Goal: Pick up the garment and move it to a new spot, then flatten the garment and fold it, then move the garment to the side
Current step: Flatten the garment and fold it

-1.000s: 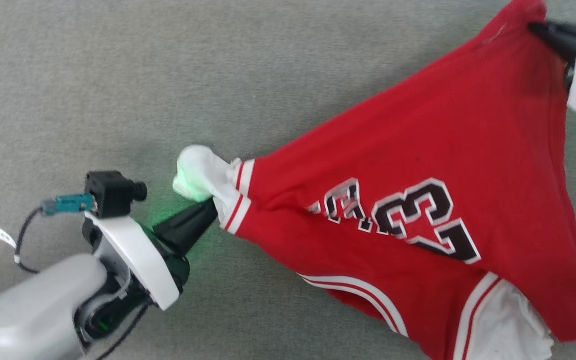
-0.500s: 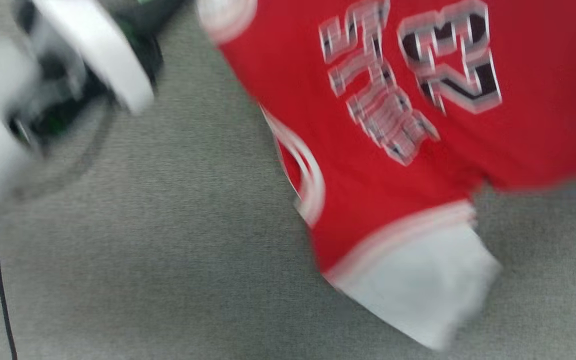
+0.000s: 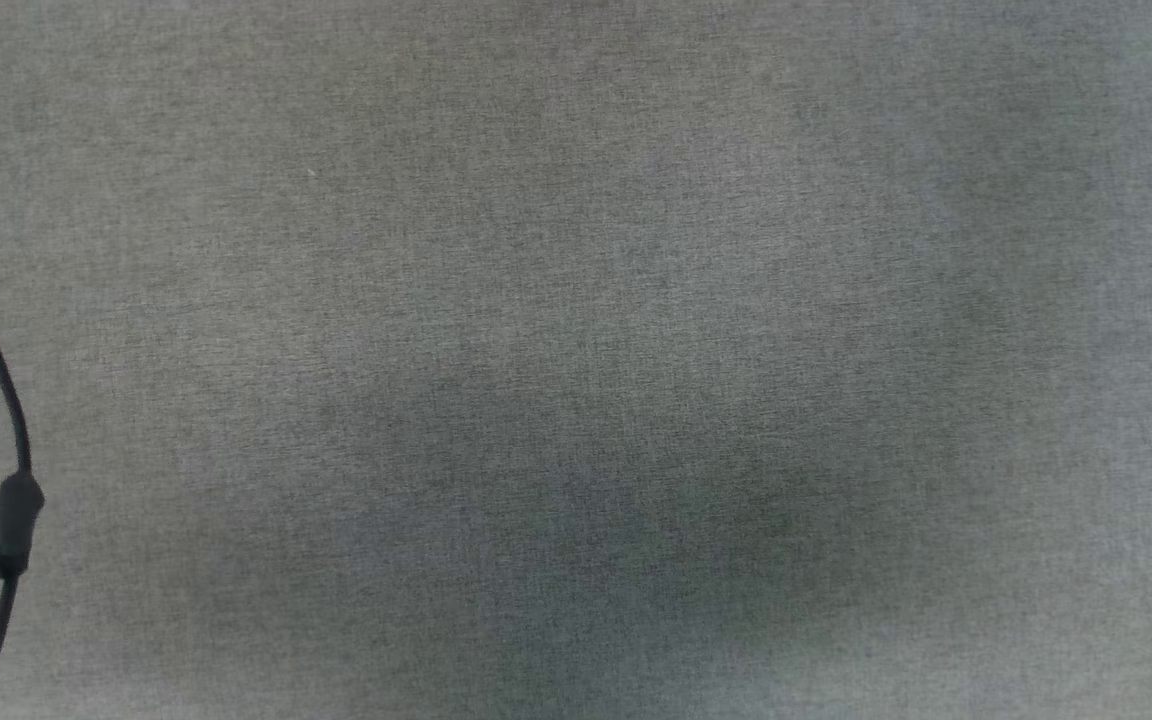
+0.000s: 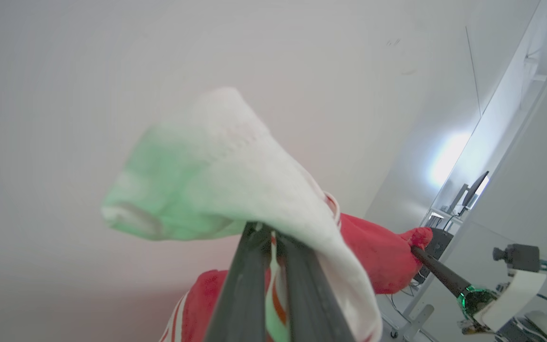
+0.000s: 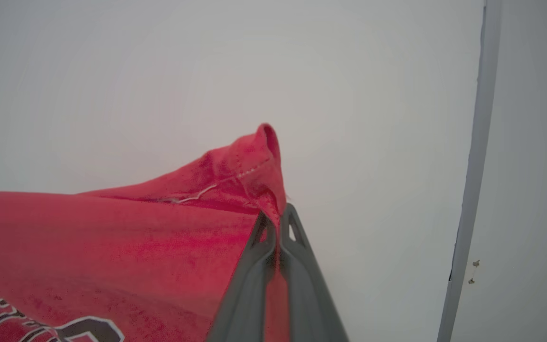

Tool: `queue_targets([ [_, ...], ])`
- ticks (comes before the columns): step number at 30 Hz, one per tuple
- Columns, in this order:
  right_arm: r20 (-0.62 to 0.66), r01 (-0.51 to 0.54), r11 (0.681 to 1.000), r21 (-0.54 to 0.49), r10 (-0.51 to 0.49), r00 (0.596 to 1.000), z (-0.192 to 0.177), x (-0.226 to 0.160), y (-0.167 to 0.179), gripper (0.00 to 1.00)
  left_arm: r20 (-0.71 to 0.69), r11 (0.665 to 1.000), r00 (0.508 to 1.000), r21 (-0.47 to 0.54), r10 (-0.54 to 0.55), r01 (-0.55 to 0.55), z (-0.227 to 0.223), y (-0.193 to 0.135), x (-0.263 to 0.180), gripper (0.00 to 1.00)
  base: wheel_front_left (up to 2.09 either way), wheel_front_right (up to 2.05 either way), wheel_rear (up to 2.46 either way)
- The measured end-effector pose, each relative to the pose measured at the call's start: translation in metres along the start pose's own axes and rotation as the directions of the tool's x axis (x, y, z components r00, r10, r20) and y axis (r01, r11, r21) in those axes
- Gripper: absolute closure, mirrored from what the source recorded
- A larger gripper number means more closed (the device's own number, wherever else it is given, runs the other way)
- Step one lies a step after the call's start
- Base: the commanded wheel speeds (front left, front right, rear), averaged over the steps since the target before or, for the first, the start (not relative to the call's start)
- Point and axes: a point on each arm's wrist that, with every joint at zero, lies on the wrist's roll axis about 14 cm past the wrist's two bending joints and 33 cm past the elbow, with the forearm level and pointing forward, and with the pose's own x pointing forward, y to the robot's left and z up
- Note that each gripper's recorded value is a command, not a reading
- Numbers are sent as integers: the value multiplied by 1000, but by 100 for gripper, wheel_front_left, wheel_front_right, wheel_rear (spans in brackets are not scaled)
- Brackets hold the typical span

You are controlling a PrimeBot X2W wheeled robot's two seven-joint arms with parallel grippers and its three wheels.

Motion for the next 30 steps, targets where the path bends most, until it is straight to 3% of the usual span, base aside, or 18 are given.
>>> queue_targets([
  [3,-66,-13,1000,-17,12,998,-21,1,5,100,-66,1000,998,-12,-18,17,-17,-3,-4,100,0,0,0],
  [11,-316,-63,998,-4,59,947,-130,-31,7,100,-328,992,944,-127,-23,-20,-140,17,-77,100,0,0,0],
  [17,-506,-118,992,32,118,854,-204,-94,2,100,-443,980,895,-195,-57,-35,-203,7,-147,100,0,0,0],
  [19,-587,-142,988,63,152,796,-226,-132,3,100,-479,982,874,-189,-74,-21,-222,-3,-181,100,0,0,0],
  [25,-710,-161,980,118,197,677,-244,-214,-2,100,-547,980,823,-187,-157,63,-244,-41,-237,100,0,0,0],
  [30,-752,-160,976,150,218,622,-241,-256,-1,100,-593,979,785,-184,-180,86,-252,-56,-272,100,0,0,0],
])
